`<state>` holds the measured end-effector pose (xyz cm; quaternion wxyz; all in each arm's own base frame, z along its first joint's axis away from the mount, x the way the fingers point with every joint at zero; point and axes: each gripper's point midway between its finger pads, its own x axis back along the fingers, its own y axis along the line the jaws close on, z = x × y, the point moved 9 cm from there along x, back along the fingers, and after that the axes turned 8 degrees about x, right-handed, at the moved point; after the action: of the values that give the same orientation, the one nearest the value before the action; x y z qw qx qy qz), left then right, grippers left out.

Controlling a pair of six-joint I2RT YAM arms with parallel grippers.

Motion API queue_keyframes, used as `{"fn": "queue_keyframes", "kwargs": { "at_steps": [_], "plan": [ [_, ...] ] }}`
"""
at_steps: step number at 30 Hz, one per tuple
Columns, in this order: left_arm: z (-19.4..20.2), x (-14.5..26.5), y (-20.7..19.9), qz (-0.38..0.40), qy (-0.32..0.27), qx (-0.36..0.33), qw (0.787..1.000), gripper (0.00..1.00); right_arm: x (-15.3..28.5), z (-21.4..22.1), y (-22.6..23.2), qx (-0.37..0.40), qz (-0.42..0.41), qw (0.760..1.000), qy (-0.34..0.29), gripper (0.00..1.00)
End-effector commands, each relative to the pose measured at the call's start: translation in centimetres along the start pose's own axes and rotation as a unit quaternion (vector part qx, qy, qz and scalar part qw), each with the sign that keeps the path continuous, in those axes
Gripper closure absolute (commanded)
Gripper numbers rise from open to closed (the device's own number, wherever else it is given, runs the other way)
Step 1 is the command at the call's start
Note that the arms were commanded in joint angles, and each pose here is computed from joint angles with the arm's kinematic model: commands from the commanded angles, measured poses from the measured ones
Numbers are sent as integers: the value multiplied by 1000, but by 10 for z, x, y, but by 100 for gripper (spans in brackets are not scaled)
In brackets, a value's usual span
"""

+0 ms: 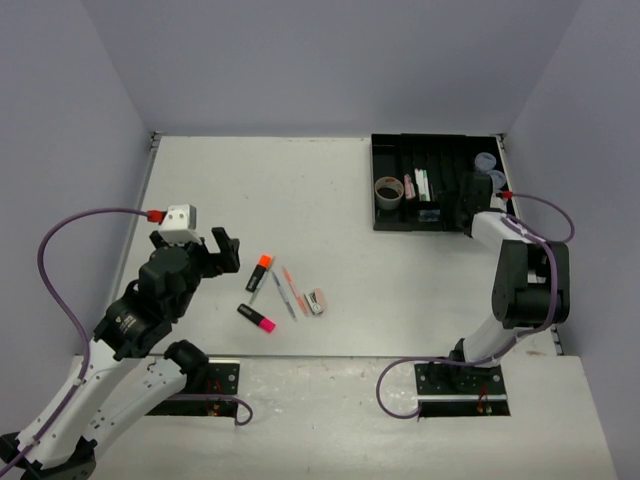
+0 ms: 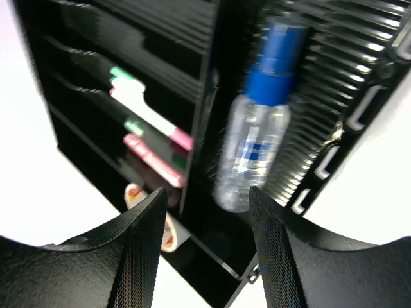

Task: Sort the stationery into containers
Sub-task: Place the stationery in the storage box, then pick up the stapler from the center of the board.

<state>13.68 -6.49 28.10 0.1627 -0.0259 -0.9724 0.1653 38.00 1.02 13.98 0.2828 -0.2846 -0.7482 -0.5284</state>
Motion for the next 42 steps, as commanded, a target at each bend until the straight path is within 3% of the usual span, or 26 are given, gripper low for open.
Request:
{"fn": "queue_keyframes", "kwargs": {
  "at_steps": [1, 6, 10, 11, 12, 14, 15, 19, 22, 25, 27, 28, 32, 42],
  "plan": [
    [-3, -1, -2, 5, -7, 0, 1000, 0, 33, -15, 36, 32, -84, 996, -23, 44],
    [0, -7, -4, -3, 5, -7, 1000, 0, 84, -1, 62, 167, -199, 966, 0, 50],
    [1, -12, -5, -12, 14, -13, 1000, 0, 121, 38, 58, 292, -255, 922, 8, 50],
    [0, -13, -5, -17, 15, -14, 1000, 0, 134, 55, 52, 340, -276, 899, 9, 49],
    [0, -14, -4, -25, 16, -16, 999, 0, 146, 69, 47, 377, -297, 877, 4, 47],
    [0, -16, -4, -32, 18, -16, 999, 0, 161, 102, 34, 440, -326, 836, 31, 34],
    [0, -16, -4, -32, 17, -16, 999, 0, 166, 111, 26, 459, -323, 826, 50, 30],
    [-2, -12, -4, -43, 19, 8, 999, 0, 174, 151, -4, 531, -289, 788, 116, 29],
    [3, -10, -22, 13, 61, 78, 995, 0, 175, 152, -32, 549, -248, 789, 125, 29],
    [21, -28, -30, 16, 103, 94, 990, 0, 188, 141, -44, 545, -260, 789, 107, 24],
    [35, -43, -35, 7, 132, 95, 987, 0, 195, 139, -52, 552, -279, 776, 120, 13],
    [42, -51, -37, -5, 149, 92, 984, 0, 198, 141, -54, 557, -283, 768, 140, 13],
    [58, -66, -46, -23, 169, 108, 979, 0, 211, 166, -63, 593, -276, 728, 208, 21],
    [55, -61, -56, 26, 160, 127, 979, 0, 205, 253, -85, 694, -178, 654, 242, 23]
  ]
}}
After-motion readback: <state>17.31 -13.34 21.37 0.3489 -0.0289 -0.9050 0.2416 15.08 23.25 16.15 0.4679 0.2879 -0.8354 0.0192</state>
